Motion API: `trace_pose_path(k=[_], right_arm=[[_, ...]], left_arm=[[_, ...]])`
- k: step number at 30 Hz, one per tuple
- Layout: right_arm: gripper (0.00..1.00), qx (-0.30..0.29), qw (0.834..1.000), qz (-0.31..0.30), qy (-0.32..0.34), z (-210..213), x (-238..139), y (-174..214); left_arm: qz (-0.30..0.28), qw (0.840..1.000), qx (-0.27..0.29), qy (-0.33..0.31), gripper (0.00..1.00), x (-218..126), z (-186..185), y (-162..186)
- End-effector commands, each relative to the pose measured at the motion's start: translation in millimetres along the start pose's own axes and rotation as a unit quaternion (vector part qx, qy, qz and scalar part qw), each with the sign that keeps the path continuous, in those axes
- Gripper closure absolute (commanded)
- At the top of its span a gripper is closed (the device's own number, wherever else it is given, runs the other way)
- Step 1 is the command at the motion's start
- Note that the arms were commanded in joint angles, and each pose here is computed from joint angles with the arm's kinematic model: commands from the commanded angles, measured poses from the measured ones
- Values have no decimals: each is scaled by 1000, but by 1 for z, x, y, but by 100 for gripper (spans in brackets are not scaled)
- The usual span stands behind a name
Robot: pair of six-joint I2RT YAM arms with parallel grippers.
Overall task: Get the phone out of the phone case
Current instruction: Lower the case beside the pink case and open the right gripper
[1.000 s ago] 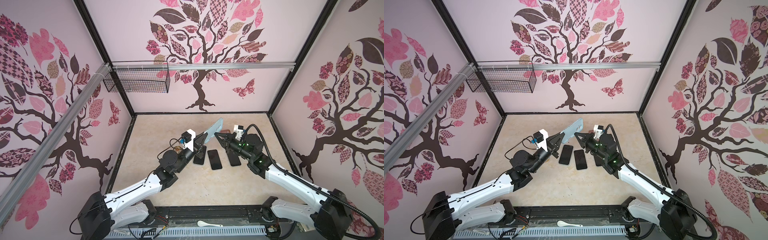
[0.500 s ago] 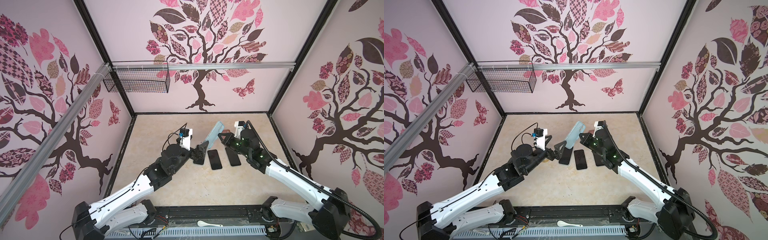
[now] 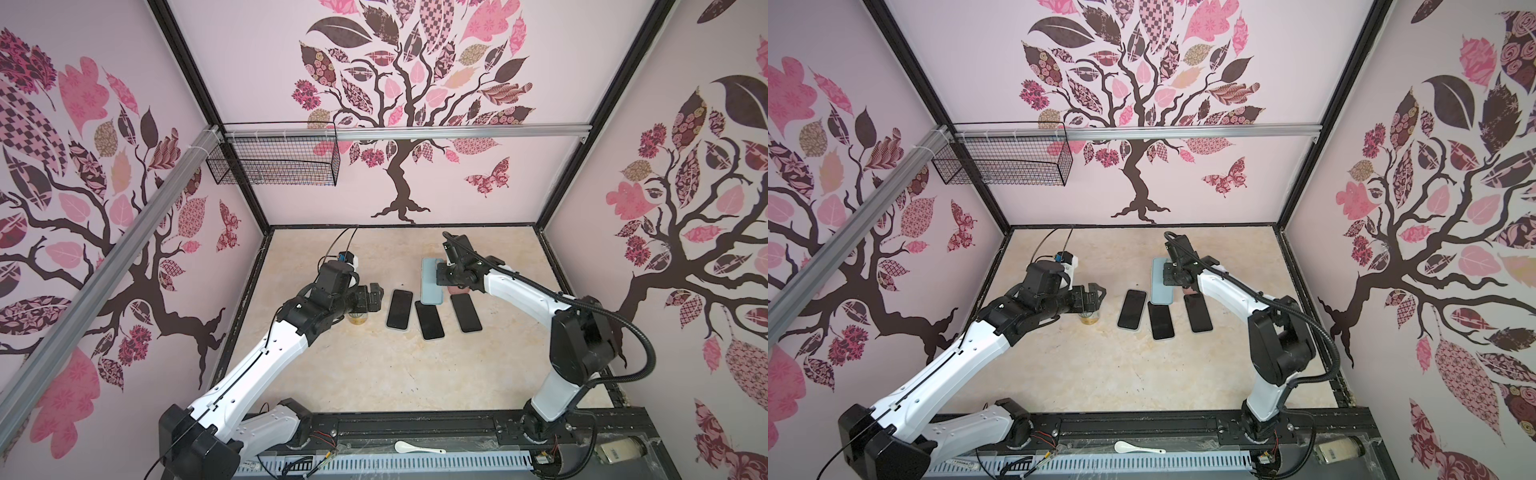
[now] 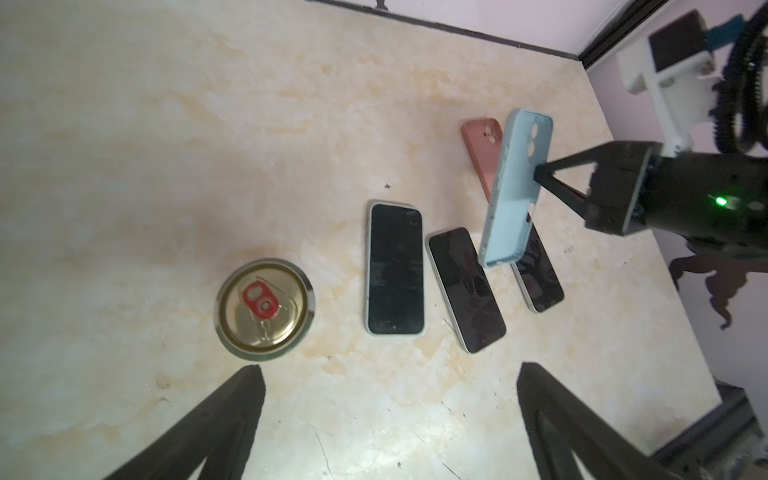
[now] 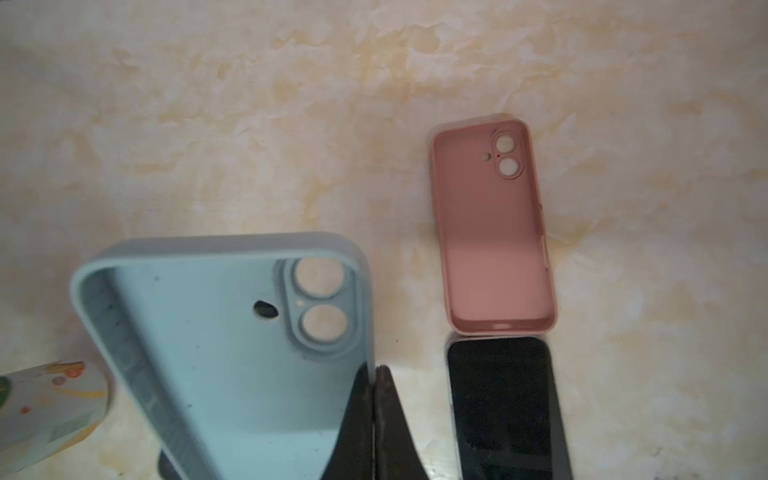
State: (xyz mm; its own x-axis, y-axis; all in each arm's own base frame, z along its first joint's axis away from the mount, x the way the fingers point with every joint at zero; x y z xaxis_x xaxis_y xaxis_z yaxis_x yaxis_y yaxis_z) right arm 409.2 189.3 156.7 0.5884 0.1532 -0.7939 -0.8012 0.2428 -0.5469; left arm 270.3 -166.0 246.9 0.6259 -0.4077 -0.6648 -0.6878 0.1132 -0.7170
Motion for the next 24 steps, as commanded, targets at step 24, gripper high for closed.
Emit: trace_pose_path(k=[24], right_arm=[[100, -98, 988, 93, 70, 14, 116, -27]], left_arm=[[-53, 996, -5, 76, 2, -27, -13, 19]])
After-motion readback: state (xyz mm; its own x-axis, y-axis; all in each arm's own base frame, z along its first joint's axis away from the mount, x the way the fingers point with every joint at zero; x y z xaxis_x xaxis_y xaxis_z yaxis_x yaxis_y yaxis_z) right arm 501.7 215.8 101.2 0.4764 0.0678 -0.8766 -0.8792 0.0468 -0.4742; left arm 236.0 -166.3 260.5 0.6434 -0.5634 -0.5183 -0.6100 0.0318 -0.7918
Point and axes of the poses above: each gripper's point midway between its finger pads, its own x axis out along the fingers, its own z axis along the line the jaws close on, y = z × x, the point moved 3 cm from there along -x, back along the fingers, and after that the axes turned 13 degrees about x, right-handed, at the moved point
